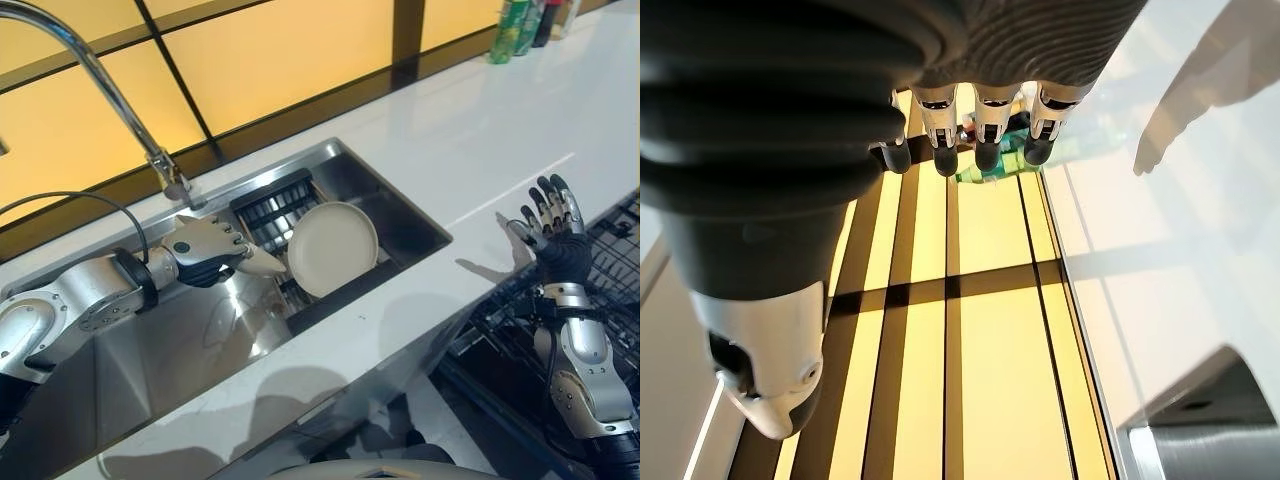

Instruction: Pick up plates and place into dishwasher.

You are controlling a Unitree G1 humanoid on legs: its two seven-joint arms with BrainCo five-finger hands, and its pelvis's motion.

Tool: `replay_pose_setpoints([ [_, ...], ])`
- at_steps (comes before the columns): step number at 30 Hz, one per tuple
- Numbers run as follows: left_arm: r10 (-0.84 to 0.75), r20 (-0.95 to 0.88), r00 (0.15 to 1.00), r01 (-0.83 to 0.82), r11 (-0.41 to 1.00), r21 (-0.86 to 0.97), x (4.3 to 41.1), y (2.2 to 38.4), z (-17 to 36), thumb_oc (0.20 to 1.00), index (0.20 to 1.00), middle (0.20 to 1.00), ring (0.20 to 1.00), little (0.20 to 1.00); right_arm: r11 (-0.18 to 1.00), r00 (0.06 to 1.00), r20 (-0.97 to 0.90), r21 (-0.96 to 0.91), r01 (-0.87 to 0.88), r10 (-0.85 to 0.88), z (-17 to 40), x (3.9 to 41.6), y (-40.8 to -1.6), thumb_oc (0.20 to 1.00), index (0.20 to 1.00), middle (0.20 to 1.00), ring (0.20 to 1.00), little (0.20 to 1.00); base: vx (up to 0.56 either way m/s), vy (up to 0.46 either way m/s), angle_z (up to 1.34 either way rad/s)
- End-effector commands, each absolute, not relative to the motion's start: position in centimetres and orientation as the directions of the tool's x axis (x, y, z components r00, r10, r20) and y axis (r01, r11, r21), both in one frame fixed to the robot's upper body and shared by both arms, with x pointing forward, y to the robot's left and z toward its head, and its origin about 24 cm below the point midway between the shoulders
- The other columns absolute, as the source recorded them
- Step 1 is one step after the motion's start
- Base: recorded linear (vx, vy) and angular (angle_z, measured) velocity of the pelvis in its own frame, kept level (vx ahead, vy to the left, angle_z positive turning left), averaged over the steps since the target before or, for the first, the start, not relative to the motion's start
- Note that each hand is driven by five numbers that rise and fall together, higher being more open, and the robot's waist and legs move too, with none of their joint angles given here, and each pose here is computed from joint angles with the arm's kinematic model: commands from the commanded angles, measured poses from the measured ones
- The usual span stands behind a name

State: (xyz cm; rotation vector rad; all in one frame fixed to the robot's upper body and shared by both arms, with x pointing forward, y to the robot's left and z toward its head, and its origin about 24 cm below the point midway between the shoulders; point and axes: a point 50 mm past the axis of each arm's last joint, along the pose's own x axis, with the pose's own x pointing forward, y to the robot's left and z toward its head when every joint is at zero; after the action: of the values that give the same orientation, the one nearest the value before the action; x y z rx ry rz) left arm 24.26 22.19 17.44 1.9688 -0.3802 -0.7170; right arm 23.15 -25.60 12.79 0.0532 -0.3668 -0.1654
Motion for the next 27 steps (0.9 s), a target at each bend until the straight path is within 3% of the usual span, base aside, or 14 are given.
replay_pose_setpoints([
  [1,-0.497,-0.277,0.822,-0.023,-0.515,0.857,24.5,23.1,19.7,0.200,0.200,0.200,0.200,0.200,0.991,0.872,0.470,0.074,0.116,-0.137,15.9,23.1,-25.6,1.000,1.000,1.000,1.000,1.000,-0.02,0.010,0.09],
  [8,-0.591,-0.050,0.805,-0.215,-0.370,0.904,24.2,22.7,21.4,0.200,0.200,0.200,0.200,0.200,0.994,0.867,0.485,0.071,0.088,-0.111,15.9,22.9,-25.1,1.000,1.000,1.000,1.000,1.000,-0.03,0.014,0.08],
  [14,-0.659,0.309,0.686,-0.395,0.018,0.918,22.9,22.6,23.2,0.200,0.200,0.200,0.200,0.200,0.999,0.827,0.562,-0.037,0.006,0.016,17.2,22.6,-23.8,1.000,1.000,1.000,1.000,1.000,-0.06,0.008,0.04],
  [20,-0.684,0.452,0.573,-0.399,0.248,0.882,22.5,20.8,21.6,0.200,0.200,0.200,0.200,0.200,0.983,0.730,0.659,-0.149,-0.109,0.181,20.0,23.4,-21.2,1.000,1.000,1.000,1.000,1.000,-0.06,0.000,0.04],
  [27,-0.640,0.567,0.519,-0.316,0.473,0.823,22.8,19.3,22.2,0.200,0.200,0.200,0.200,0.200,0.934,0.637,0.684,-0.294,-0.203,0.354,21.7,23.4,-18.6,1.000,1.000,1.000,1.000,1.000,-0.07,0.002,0.02],
])
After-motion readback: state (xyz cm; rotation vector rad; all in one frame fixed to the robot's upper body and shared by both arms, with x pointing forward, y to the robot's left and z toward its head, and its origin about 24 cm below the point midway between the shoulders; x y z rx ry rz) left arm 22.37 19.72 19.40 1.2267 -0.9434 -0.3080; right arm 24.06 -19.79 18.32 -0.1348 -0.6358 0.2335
